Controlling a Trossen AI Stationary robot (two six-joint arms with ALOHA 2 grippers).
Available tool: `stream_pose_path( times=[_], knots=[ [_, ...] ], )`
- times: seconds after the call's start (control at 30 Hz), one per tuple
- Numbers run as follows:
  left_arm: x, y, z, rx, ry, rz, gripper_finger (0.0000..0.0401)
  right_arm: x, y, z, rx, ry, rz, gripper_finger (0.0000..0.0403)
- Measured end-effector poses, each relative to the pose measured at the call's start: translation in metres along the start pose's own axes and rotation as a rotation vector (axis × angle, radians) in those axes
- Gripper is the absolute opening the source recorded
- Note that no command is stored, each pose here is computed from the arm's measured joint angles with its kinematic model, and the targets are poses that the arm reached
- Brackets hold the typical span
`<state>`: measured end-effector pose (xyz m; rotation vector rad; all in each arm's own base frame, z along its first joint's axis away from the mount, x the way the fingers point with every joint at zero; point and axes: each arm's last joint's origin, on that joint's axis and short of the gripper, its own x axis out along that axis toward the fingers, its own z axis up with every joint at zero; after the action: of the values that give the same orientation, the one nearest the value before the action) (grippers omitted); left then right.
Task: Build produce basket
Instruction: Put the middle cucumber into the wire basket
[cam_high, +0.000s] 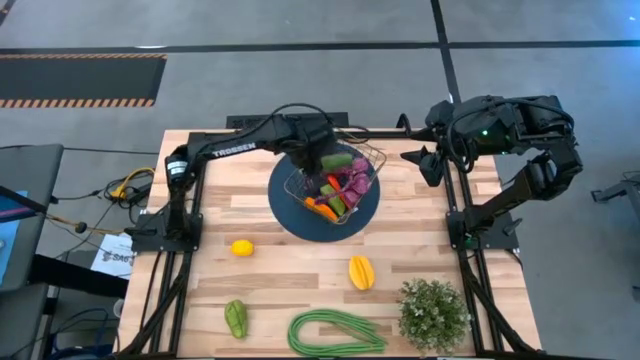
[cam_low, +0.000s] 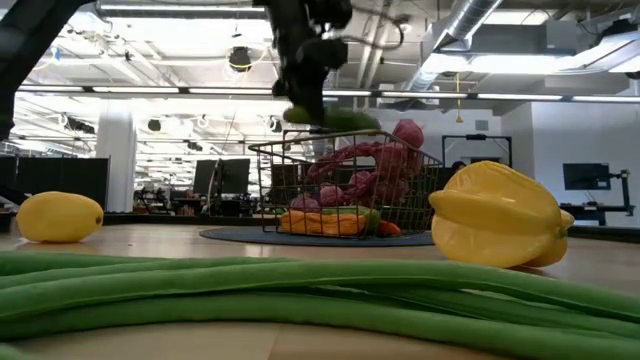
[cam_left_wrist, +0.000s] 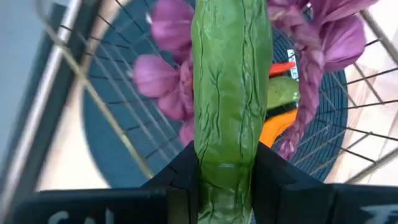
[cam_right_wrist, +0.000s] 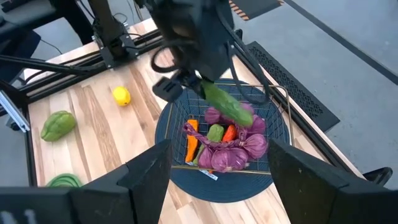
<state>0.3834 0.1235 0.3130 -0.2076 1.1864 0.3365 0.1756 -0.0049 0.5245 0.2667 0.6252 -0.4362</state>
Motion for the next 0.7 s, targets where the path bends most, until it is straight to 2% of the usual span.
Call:
stream_pose_path(
  times=[0.17, 0.4, 0.7],
  knots=[
    [0.036, 0.000, -0.009, -0.020, 0.020, -0.085, 0.0070, 0.000, 0.000, 0.000, -0.006, 0.001, 0.000, 0.0281],
    [0.072, -0.004, -0.022, -0.024, 0.009, -0.140, 0.0070, 0.000, 0.000, 0.000, -0.006, 0.001, -0.001, 0.0281],
    [0.082, -0.005, -0.030, -0.025, 0.031, -0.145, 0.0070, 0.000, 0.000, 0.000, -0.005, 0.000, 0.000, 0.0281]
  ],
)
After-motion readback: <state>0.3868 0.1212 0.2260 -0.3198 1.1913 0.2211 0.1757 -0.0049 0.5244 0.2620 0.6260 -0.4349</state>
